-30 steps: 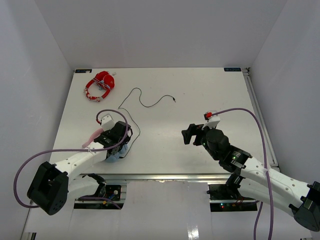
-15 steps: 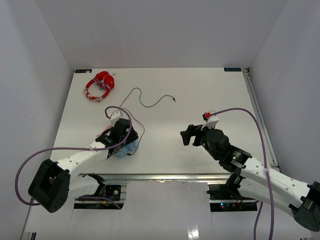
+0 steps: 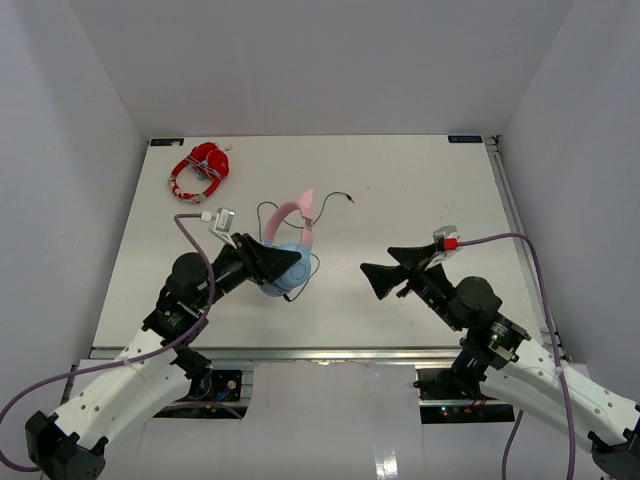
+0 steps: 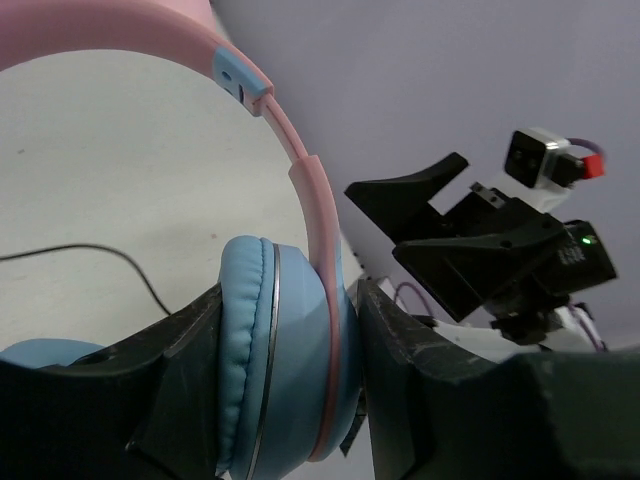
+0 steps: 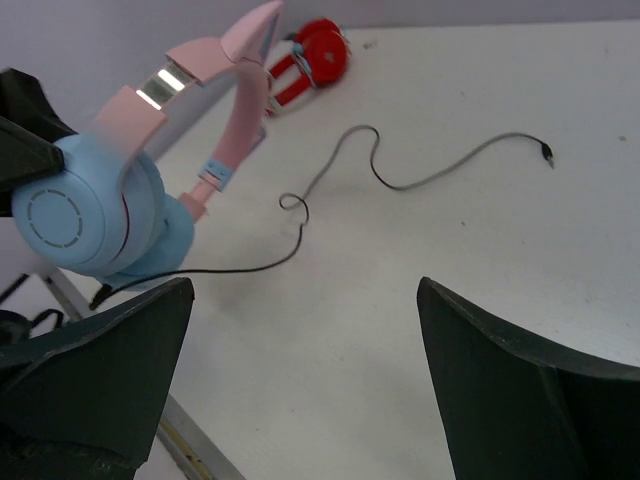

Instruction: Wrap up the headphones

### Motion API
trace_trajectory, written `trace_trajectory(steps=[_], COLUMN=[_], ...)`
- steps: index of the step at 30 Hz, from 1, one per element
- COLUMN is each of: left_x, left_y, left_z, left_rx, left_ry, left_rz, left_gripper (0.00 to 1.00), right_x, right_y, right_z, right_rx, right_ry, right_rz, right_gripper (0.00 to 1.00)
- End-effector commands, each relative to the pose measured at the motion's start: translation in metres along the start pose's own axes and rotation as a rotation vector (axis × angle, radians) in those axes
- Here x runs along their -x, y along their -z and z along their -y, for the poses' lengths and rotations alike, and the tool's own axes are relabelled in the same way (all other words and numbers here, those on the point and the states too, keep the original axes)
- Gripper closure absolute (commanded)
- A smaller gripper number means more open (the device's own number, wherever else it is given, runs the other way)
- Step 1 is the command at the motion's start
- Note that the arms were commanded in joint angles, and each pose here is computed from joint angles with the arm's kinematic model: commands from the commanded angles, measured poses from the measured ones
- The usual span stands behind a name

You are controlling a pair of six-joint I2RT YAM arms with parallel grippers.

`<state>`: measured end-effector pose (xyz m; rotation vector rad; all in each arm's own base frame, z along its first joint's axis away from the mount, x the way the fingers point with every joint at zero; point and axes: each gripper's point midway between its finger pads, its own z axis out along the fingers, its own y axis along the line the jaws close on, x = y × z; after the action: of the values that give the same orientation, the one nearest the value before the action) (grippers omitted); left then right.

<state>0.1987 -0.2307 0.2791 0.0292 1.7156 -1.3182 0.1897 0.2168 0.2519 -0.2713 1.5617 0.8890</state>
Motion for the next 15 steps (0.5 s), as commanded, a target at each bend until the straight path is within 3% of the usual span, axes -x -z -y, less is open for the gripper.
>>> trace_trajectory(steps=[1, 6, 15], left_x=[0.021, 0.012, 0.004], left_y=[0.03, 0.06, 0.093], left_z=[0.09, 0.129, 0.158], left_rx=[-0.38, -0.649, -0.91], left_ry=[-0.039, -0.072, -0.034], left_rz=[0.037, 0.013, -0.025], left_gripper=[1.0, 1.0, 1.0], right_x=[0.047, 0.059, 0.053], right_y=[0.012, 0.015, 0.011], right_z=[-0.044, -0.061, -0.085], right_rx=[0.221, 0.321, 0.477], right_ry=[-0.073, -0.102, -0.127], right_rz=[0.183, 0.247, 0.268], right_gripper=[0.0, 0.01, 0.1])
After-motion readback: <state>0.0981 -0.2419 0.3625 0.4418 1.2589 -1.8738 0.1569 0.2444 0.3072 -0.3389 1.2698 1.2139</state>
